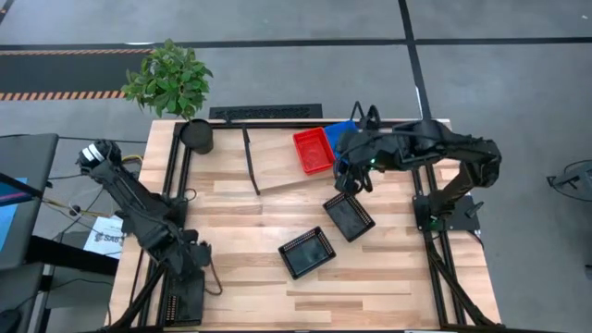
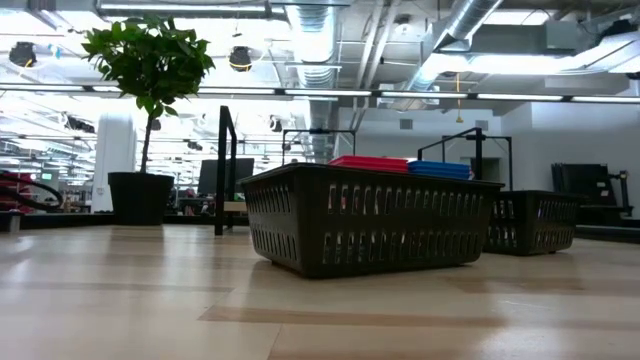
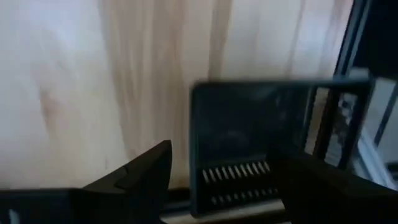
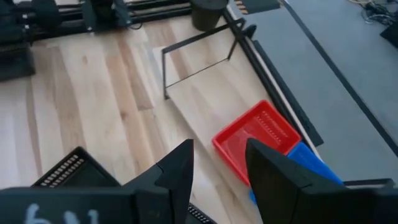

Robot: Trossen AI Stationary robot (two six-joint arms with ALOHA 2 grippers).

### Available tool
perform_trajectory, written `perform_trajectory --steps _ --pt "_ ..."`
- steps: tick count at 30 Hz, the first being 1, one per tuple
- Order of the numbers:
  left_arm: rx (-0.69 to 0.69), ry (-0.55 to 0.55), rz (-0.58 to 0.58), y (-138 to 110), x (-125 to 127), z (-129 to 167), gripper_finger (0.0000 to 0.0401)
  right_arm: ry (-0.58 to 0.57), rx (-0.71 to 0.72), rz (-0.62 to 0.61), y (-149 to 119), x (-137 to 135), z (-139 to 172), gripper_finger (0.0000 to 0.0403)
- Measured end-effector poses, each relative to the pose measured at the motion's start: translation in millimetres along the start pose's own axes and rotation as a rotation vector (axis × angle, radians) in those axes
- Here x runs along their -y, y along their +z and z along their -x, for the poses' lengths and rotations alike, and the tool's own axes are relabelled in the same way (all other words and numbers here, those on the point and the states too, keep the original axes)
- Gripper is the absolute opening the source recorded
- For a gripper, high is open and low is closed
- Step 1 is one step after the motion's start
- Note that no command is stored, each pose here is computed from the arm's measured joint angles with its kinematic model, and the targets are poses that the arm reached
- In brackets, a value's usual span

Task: Stack baskets on shelf by color
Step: Put the left black bin on the shelf

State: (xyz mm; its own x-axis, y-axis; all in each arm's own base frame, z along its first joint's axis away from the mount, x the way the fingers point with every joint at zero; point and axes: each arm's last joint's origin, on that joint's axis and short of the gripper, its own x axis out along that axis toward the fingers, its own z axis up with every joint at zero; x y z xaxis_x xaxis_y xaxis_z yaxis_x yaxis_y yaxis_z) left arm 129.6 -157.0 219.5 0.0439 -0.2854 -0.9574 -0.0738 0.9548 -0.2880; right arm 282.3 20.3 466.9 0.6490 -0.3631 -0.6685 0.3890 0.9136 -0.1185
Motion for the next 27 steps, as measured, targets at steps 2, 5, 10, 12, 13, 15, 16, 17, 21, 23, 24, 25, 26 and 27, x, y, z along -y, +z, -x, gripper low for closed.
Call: perform_trajectory --steps 2,5,10,12,13,15,16,17,21,23,24,25,26,27 --pt "-0.030 0.026 -0.012 -5.2 4.4 -6.4 0.0248 0.006 -0.005 0.011 -0.7 -4.2 -1.2 0.0168" --pt "-0.063 0.064 -0.048 -11.8 10.3 -16.1 0.0244 0.016 -0.008 0.024 -0.9 -10.3 -3.1 0.0167" --pt "-0.095 0.120 -0.080 -14.7 17.7 -34.2 0.0240 0.028 -0.013 0.037 -2.6 -16.6 -3.0 0.0166" --pt "-0.114 0.153 -0.082 -14.5 18.2 -41.5 0.0240 0.032 -0.012 0.033 -3.0 -18.0 -2.5 0.0165" --pt "-0.117 0.172 -0.080 -13.7 18.2 -45.4 0.0239 0.035 -0.012 0.032 -3.4 -19.2 -1.8 0.0165" --pt "-0.129 0.210 -0.088 -13.0 16.8 -53.4 0.0234 0.039 -0.011 0.029 -3.8 -20.6 -1.1 0.0164" --pt "-0.139 0.218 -0.095 -13.3 15.3 -56.6 0.0228 0.042 -0.011 0.031 -4.2 -21.7 -0.5 0.0164" --pt "-0.152 0.228 -0.099 -14.0 13.5 -60.1 0.0220 0.045 -0.010 0.034 -4.5 -22.8 0.1 0.0164" --pt "-0.173 0.222 -0.104 -15.4 8.0 -65.6 0.0163 0.058 -0.008 0.037 -5.9 -27.1 2.4 0.0163" --pt "-0.178 0.226 -0.101 -15.7 6.0 -66.5 0.0118 0.062 -0.008 0.032 -6.6 -28.8 3.4 0.0162" --pt "-0.180 0.229 -0.100 -15.8 5.3 -66.6 0.0093 0.065 -0.008 0.035 -7.0 -29.9 4.0 0.0161" --pt "-0.178 0.228 -0.100 -15.8 5.4 -66.5 0.0067 0.068 -0.008 0.038 -7.4 -30.9 4.5 0.0160" --pt "-0.177 0.225 -0.100 -15.5 5.6 -66.5 0.0041 0.071 -0.008 0.040 -7.8 -31.9 5.2 0.0159" --pt "-0.177 0.225 -0.096 -14.9 5.3 -66.4 0.0021 0.074 -0.007 0.043 -8.3 -33.1 5.9 0.0158"
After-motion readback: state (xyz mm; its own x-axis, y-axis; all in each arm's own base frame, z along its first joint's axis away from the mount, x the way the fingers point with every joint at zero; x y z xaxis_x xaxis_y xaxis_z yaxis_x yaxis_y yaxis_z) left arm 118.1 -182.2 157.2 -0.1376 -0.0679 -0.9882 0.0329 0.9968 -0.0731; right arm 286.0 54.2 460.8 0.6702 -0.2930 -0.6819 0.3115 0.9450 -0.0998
